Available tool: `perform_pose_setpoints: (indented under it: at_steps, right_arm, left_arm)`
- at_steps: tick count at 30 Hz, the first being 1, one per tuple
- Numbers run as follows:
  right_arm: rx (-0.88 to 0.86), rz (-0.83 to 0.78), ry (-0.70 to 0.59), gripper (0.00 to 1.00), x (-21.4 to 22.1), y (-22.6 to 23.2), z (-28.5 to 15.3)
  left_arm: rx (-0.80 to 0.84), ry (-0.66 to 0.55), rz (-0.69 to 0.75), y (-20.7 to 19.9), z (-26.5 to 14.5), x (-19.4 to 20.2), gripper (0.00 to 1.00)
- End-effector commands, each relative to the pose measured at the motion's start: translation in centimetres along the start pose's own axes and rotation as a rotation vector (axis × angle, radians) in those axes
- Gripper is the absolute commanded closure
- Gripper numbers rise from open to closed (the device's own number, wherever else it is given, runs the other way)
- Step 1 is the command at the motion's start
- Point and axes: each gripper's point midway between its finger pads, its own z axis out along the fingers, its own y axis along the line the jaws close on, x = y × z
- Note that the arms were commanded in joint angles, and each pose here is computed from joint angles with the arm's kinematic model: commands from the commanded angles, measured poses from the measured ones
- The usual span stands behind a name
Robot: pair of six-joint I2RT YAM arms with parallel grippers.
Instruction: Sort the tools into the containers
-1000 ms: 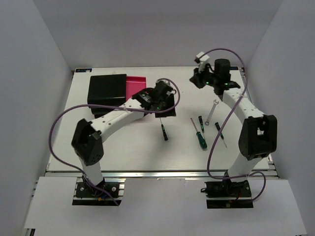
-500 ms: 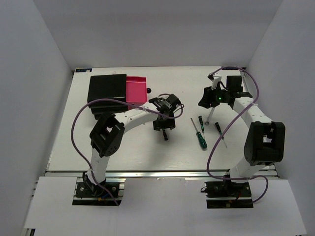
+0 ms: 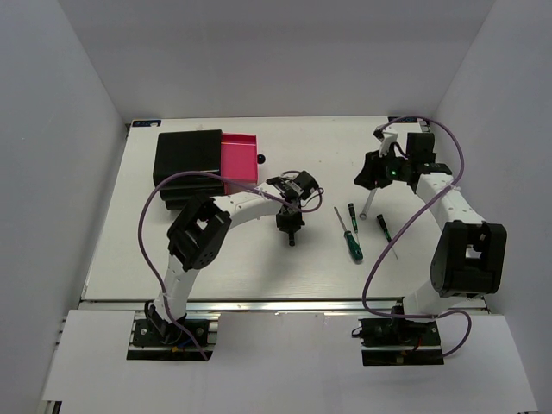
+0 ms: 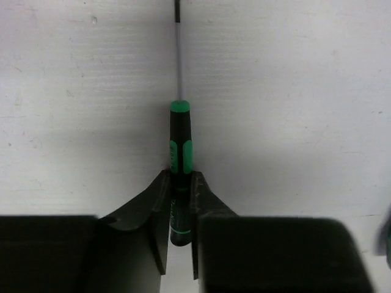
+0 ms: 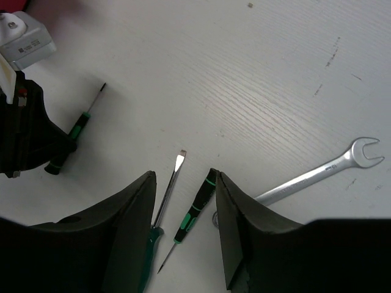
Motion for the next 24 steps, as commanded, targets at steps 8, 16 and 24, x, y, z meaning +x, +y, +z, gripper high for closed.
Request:
perform_pose_setpoints:
  at_steps: [8,16,24]
  right_arm:
    - [0.03,-0.01,-0.034,0.5,-0.7,-0.4,-2.3]
    - [0.04,-0.012,-0.042,0.5,-0.8,-0.5,-2.6]
    - [0.009,-0.013,-0.043,0.54,-0.3,0.2,-2.7]
  left_arm:
    - [0.02,-0.079,0.138,-0.8,-3.0,-3.8,1.0]
    - [0.052,-0.334,0.249,-2.4,-12.9,-13.3,1.0]
    - [-0.057,-0.52,0.077,6.7,-17.7,-22.2,1.0]
